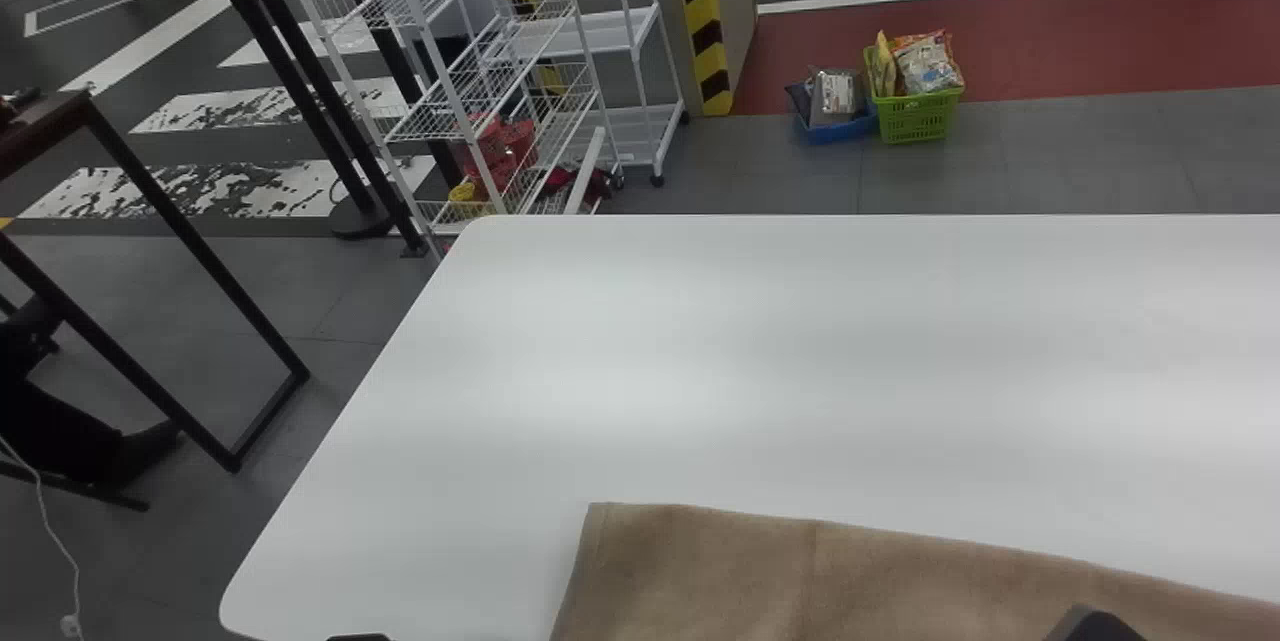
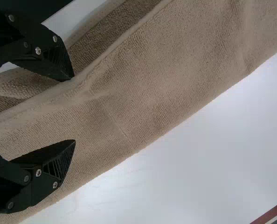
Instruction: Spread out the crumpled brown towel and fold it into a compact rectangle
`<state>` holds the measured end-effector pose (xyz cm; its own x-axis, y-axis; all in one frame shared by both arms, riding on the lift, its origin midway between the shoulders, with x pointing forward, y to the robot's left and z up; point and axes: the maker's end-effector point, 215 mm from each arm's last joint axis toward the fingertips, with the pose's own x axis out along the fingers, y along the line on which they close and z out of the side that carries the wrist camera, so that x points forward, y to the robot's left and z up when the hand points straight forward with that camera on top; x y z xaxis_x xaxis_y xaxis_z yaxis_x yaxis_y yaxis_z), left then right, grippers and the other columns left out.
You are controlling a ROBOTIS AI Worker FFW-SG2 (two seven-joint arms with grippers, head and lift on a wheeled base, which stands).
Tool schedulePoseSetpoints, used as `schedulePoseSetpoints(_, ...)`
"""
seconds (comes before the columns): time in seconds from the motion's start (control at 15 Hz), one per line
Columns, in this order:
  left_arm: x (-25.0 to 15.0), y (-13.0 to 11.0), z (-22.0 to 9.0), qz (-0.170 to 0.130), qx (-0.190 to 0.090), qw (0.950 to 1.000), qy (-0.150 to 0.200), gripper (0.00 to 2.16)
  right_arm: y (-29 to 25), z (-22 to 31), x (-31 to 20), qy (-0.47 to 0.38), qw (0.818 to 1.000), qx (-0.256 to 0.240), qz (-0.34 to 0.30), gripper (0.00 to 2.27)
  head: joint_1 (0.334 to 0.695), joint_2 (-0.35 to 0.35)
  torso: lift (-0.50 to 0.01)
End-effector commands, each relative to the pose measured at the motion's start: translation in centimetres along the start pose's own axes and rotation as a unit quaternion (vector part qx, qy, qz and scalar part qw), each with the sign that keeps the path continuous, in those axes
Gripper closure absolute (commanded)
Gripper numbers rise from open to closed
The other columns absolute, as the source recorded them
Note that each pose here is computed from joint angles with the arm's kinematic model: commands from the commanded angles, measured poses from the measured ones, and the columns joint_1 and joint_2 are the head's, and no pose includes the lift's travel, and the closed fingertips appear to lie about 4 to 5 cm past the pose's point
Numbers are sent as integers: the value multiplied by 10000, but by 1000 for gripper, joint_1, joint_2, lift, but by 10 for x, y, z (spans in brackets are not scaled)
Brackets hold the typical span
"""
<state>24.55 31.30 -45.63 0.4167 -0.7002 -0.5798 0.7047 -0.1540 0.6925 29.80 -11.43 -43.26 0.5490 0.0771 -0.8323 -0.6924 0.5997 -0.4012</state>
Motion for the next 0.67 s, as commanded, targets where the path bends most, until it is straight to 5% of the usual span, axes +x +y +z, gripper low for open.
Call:
schedulePoseSetpoints(0.0, 0, 0, 0, -1, -5, 10000, -1, 1021, 0, 5, -4, -72, 10000, 59, 9, 458, 695, 350, -127)
schedulePoseSetpoints(0.4, 1, 0, 0, 4, -4, 10000, -8, 1021, 4, 8, -6, -114, 9999, 64, 77, 505, 695, 350, -127)
schedulePoseSetpoints(0.53, 0, 0, 0, -1, -5, 10000, -1, 1021, 6, 9, -6, -129, 9998, 52, 138, 1112, 695, 350, -127)
schedulePoseSetpoints(0.6, 0, 0, 0, -1, -5, 10000, -1, 1021, 6, 9, -6, -128, 9998, 51, 145, 1116, 695, 350, -127)
